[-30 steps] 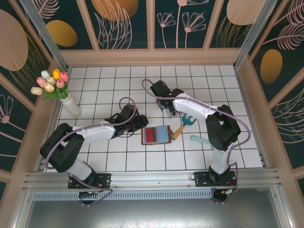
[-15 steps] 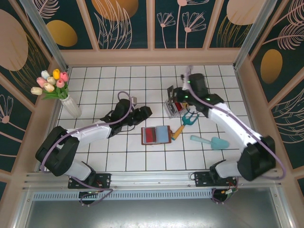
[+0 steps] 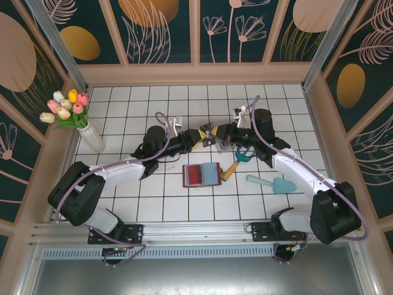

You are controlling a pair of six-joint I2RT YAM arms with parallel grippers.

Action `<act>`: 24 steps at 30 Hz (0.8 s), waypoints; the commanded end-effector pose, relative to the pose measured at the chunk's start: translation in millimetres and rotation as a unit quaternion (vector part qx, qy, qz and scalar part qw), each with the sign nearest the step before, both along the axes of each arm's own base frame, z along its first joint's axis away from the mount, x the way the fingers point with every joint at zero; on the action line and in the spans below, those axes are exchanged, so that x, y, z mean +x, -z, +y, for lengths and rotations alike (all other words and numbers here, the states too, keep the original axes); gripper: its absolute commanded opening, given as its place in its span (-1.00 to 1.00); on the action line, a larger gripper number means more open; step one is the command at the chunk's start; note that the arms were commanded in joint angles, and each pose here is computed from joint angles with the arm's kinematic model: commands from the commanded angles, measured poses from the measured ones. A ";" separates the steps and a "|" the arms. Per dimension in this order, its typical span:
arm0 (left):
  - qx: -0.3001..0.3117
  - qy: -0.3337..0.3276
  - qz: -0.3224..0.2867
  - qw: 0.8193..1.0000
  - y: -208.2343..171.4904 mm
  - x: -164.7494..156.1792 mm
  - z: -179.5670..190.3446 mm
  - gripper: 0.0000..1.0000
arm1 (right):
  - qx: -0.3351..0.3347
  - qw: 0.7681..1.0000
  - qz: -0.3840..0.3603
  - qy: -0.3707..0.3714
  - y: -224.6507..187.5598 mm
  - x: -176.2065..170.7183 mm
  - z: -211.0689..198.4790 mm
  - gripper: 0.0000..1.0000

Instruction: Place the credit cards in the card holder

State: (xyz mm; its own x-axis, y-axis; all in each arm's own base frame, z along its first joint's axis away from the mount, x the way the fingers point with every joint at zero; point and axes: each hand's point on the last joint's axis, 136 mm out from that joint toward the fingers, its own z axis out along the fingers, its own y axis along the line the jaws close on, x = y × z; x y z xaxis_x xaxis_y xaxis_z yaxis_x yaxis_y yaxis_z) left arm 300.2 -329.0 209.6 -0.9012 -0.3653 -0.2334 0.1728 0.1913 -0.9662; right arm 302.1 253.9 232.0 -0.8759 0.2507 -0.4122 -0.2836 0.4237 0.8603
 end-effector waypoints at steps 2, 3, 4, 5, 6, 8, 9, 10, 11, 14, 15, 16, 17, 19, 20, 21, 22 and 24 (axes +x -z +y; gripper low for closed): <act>-0.016 0.005 -0.011 1.000 -4.4 -2.9 0.9 -0.62 | 0.020 1.000 -0.002 -0.012 -3.1 -1.0 2.5 -1.00; -0.015 0.003 -0.010 1.000 -3.6 -3.1 1.8 -0.72 | 0.016 1.000 0.001 -0.012 -0.5 -0.8 2.2 -1.00; -0.014 0.000 -0.009 1.000 -2.5 -3.3 3.0 -0.82 | 0.006 1.000 0.007 -0.008 5.8 -0.6 0.8 -0.96; -0.010 -0.003 -0.008 1.000 -0.8 -3.7 4.7 -0.90 | -0.010 1.000 0.015 0.001 14.7 0.3 -2.3 -0.89; -0.001 -0.006 -0.003 1.000 3.8 -4.2 6.2 -0.95 | -0.028 0.999 0.023 0.012 23.7 1.4 -6.1 -0.85; 0.036 -0.025 0.010 0.999 20.0 -3.7 14.0 -1.00 | -0.100 0.993 0.043 0.051 55.9 2.3 -22.3 -0.71; 0.057 -0.033 0.018 0.998 28.6 -4.0 18.3 -1.00 | -0.135 0.987 0.055 0.068 71.6 0.9 -30.7 -0.62; 0.084 -0.043 0.029 0.995 40.4 -4.5 24.6 -1.00 | -0.166 0.980 0.071 0.081 86.8 -1.8 -38.9 -0.56; 0.104 -0.048 0.037 0.993 48.9 -6.0 29.0 -1.00 | -0.188 0.975 0.084 0.085 102.6 -6.8 -44.2 -0.56; 0.146 -0.056 0.060 0.986 72.8 -14.6 41.2 -1.00 | -0.205 0.968 0.116 0.087 132.9 -21.2 -49.7 -0.55; 0.155 -0.055 0.067 0.984 79.1 -17.4 43.7 -1.00 | -0.205 0.967 0.124 0.090 138.9 -24.4 -50.3 -0.55; 0.161 -0.053 0.074 0.983 85.1 -21.1 45.6 -1.00 | -0.205 0.966 0.131 0.091 144.5 -27.0 -51.0 -0.54; 0.164 -0.049 0.080 0.982 89.6 -24.5 46.9 -1.00 | -0.209 0.964 0.134 0.091 149.5 -29.1 -51.2 -0.53; 0.175 -0.040 0.092 0.980 98.8 -30.9 48.3 -1.00 | -0.233 0.956 0.146 0.100 161.9 -31.4 -56.7 -0.52; 0.182 -0.034 0.097 0.978 103.4 -33.7 48.4 -1.00 | -0.243 0.953 0.151 0.099 169.1 -33.8 -58.3 -0.52; 0.190 -0.027 0.099 0.976 106.7 -36.1 47.6 -1.00 | -0.246 0.952 0.155 0.094 174.6 -35.9 -58.0 -0.52; 0.200 -0.021 0.102 0.974 111.3 -39.0 46.5 -1.00 | -0.250 0.951 0.158 0.086 180.1 -37.3 -56.8 -0.52; 0.209 -0.014 0.104 0.972 114.5 -41.5 43.7 -1.00 | -0.270 0.946 0.157 0.088 188.0 -37.5 -60.1 -0.52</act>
State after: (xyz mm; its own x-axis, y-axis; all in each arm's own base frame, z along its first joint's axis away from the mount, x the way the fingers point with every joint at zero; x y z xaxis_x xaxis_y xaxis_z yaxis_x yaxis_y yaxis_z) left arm 267.0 -284.1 106.6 -0.9191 -0.3524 -0.1761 -0.0385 0.5251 -0.8502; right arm 266.1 201.2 58.6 -0.9403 0.2524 -0.2282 0.0707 0.8010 0.5944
